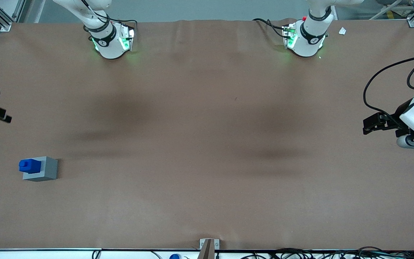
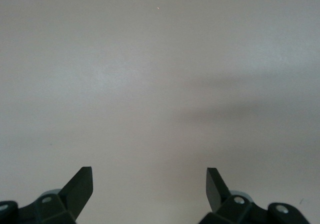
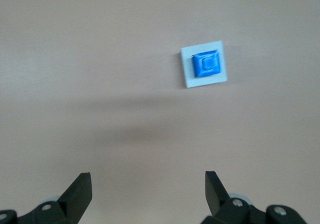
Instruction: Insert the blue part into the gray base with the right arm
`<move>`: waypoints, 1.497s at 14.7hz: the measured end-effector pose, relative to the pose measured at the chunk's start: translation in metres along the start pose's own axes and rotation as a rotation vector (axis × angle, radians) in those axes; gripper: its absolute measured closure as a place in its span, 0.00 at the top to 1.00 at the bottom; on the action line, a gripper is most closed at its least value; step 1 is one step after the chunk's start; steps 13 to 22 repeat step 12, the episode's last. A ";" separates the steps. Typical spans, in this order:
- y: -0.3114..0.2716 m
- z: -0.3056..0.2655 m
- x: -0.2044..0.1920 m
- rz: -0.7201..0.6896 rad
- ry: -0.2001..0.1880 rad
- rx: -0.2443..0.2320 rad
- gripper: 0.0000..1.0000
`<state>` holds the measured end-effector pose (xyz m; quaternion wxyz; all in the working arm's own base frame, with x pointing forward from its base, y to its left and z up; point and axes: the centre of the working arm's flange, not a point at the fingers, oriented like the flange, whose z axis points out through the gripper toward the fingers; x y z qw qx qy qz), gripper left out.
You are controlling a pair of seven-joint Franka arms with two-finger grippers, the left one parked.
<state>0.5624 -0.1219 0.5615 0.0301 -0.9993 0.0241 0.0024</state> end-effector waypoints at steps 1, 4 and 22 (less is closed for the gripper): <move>-0.019 -0.008 -0.012 0.016 0.005 0.003 1.00; -0.068 -0.022 -0.031 0.046 0.013 0.001 1.00; -0.081 -0.037 -0.030 0.044 0.054 -0.019 1.00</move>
